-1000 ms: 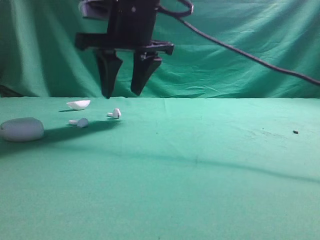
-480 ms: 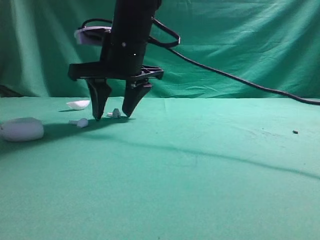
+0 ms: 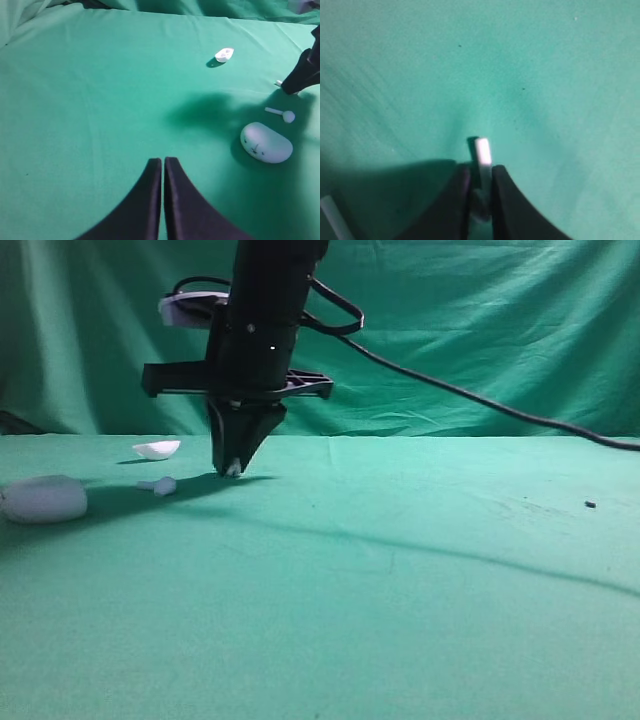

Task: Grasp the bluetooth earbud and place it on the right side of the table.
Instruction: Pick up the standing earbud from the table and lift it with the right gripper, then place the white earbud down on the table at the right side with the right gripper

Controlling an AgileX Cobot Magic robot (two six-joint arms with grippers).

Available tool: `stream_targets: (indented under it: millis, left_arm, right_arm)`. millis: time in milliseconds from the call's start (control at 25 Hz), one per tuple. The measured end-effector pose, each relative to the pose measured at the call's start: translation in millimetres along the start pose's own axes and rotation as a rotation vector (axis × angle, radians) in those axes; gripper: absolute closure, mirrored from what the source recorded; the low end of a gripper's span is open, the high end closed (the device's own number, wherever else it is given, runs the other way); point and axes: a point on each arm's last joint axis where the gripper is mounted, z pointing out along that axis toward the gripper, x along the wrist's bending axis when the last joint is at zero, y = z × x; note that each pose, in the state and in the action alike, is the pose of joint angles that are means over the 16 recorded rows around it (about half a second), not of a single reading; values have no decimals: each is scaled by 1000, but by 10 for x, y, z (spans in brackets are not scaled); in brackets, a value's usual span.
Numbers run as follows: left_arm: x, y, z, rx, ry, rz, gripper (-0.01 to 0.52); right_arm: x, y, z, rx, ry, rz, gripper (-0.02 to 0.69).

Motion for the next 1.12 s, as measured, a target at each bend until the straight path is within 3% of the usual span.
stream_targets:
  millis: [160, 360, 640, 880, 1120]
  left_arm:
    - [0, 0, 0, 0, 0, 0, 514]
    - [0, 0, 0, 0, 0, 0, 514]
    - [0, 0, 0, 0, 0, 0, 514]
    - [0, 0, 0, 0, 0, 0, 514]
    - [0, 0, 0, 0, 0, 0, 514]
  right_arm:
    - [-31, 55, -168, -14, -2, 11, 583]
    - [-139, 134, -574, -35, -16, 38, 585]
    - [-534, 77, -1426, -61, -85, 137, 585]
    - [-1019, -387, -1995, -36, -172, 282, 585]
    - [-1367, -1186, -2082, 10, -241, 424, 585]
